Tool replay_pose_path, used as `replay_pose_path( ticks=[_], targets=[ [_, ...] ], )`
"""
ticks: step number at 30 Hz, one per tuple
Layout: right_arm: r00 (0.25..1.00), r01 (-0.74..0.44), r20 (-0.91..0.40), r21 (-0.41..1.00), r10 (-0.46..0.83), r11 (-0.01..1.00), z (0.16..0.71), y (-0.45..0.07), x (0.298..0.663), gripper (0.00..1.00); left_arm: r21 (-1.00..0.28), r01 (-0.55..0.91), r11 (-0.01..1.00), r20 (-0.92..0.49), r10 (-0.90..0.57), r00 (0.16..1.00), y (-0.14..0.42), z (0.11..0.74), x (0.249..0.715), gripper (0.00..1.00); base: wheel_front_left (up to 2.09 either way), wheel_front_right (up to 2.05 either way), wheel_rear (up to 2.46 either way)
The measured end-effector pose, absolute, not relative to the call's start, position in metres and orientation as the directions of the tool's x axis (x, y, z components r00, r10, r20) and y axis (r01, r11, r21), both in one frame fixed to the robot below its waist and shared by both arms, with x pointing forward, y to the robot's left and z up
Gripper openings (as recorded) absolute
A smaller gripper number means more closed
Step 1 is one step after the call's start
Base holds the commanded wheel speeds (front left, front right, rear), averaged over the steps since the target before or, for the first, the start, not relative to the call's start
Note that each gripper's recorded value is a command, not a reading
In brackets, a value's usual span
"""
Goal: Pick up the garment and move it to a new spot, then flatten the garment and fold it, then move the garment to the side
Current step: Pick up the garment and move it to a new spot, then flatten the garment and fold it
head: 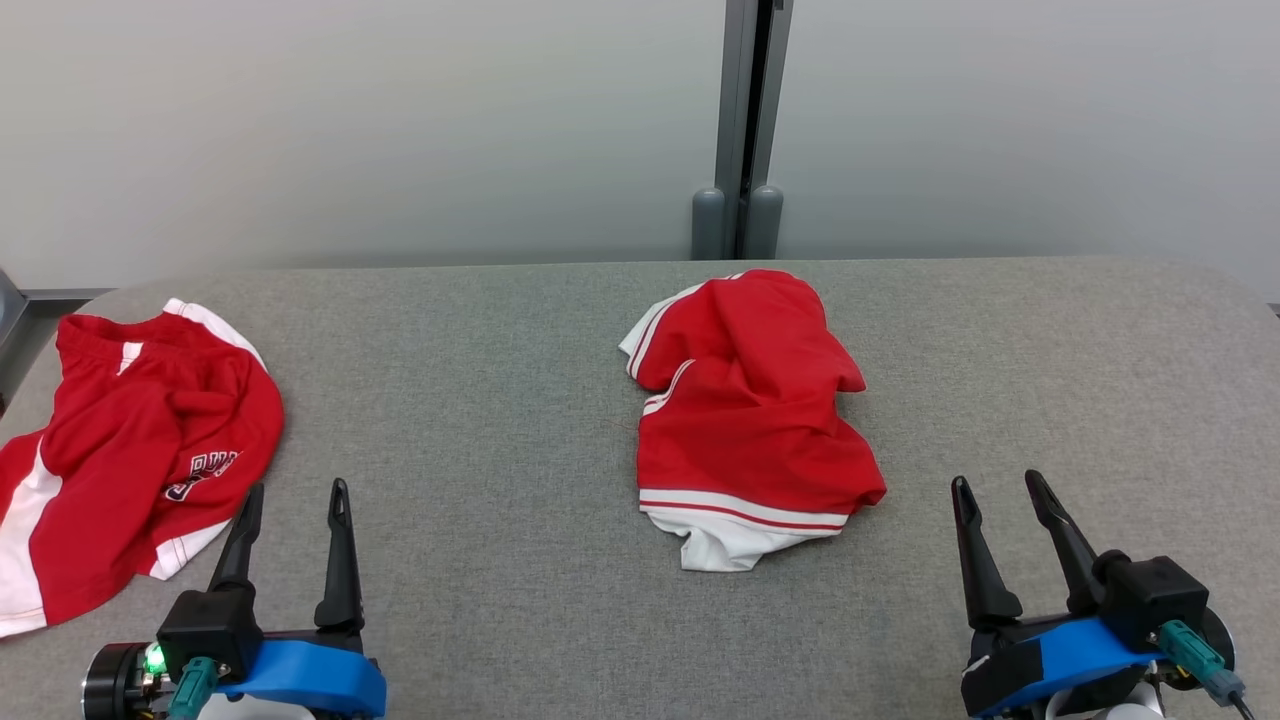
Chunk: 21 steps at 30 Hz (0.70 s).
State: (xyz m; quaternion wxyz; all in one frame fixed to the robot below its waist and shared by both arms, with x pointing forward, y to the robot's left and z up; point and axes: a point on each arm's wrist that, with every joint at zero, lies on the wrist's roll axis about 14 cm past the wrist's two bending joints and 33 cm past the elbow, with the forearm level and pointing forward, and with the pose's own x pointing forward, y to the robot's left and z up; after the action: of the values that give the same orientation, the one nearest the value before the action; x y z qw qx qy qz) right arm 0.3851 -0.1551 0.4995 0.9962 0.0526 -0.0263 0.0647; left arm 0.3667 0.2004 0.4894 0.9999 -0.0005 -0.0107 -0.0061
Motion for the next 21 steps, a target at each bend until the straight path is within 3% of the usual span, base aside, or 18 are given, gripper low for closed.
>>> replay_pose_path(
  ticks=[21],
  targets=[
    [0.991,-0.127,0.05,0.103,0.122,0.987,0.4965,-0.1565,0.3852,1.0,0.011,0.029,1.0,0.023,-0.03,0.999,0.1976,0.4904,0.3724,1.0,0.0,0.0,0.0]
  ],
)
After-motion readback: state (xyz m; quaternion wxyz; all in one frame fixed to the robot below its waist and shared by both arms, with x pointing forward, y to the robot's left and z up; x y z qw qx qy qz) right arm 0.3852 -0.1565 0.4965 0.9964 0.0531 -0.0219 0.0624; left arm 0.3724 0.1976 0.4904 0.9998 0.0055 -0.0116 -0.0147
